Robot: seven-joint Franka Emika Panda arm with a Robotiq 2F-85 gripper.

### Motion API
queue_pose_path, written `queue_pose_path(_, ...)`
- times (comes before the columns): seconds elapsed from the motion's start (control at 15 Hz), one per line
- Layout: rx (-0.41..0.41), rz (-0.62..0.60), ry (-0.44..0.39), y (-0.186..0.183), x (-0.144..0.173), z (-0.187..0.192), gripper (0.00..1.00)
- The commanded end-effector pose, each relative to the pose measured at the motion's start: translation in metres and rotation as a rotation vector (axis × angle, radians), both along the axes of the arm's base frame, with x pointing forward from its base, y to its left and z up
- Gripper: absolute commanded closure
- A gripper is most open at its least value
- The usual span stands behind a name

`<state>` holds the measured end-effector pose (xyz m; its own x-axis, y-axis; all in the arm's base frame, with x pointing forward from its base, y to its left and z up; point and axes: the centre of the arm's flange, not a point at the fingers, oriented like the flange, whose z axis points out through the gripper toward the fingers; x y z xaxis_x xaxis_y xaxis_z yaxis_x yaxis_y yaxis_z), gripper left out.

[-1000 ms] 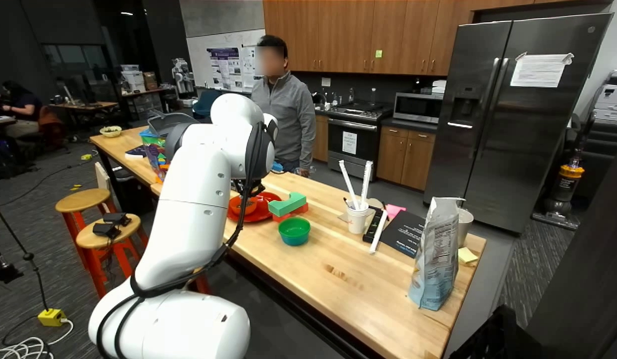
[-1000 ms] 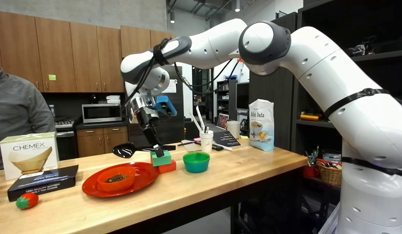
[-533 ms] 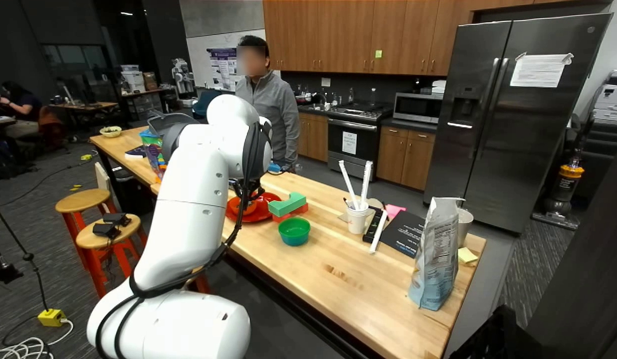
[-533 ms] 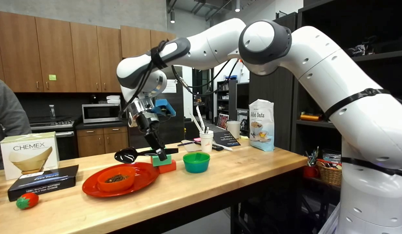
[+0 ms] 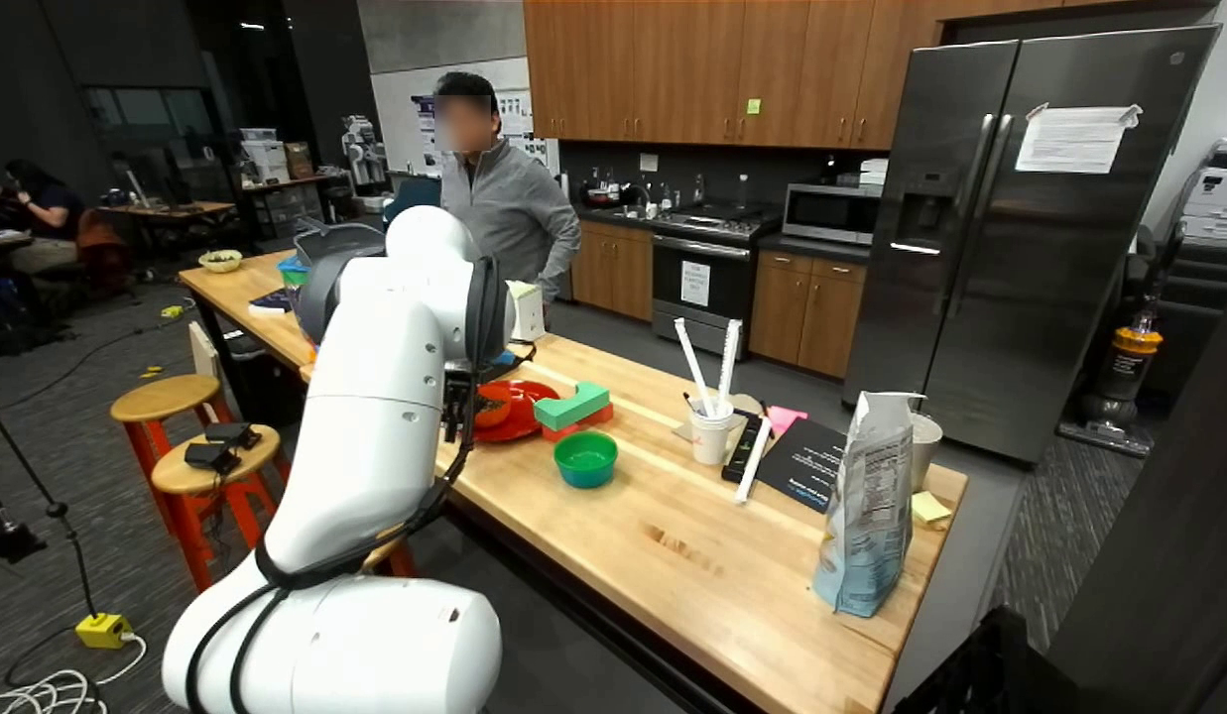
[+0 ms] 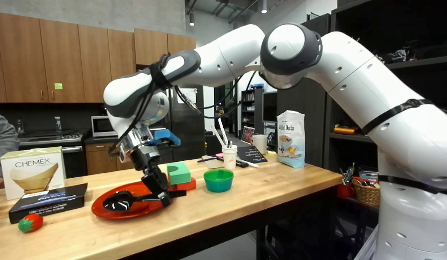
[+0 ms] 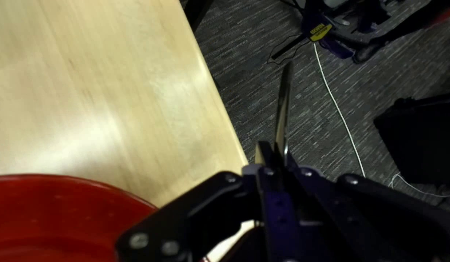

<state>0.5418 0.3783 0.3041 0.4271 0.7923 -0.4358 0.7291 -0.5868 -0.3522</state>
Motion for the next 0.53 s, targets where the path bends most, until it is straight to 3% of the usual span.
queue_pose_path(0.0, -0.032, 0.011, -0.026, 0.047, -0.019, -0.023, 0.99)
queue_pose_path(0.13, -0.052, 0.009, -0.035, 0.077, -0.037, -0.036, 0.99)
queue_pose_path(0.2, -0.071, 0.010, -0.040, 0.010, 0.003, 0.013, 0.99)
queue_pose_path(0.4, -0.147, 0.009, -0.085, 0.001, 0.017, 0.046, 0.99)
queue_pose_path(0.47, -0.164, -0.001, -0.094, -0.021, 0.025, 0.060, 0.99)
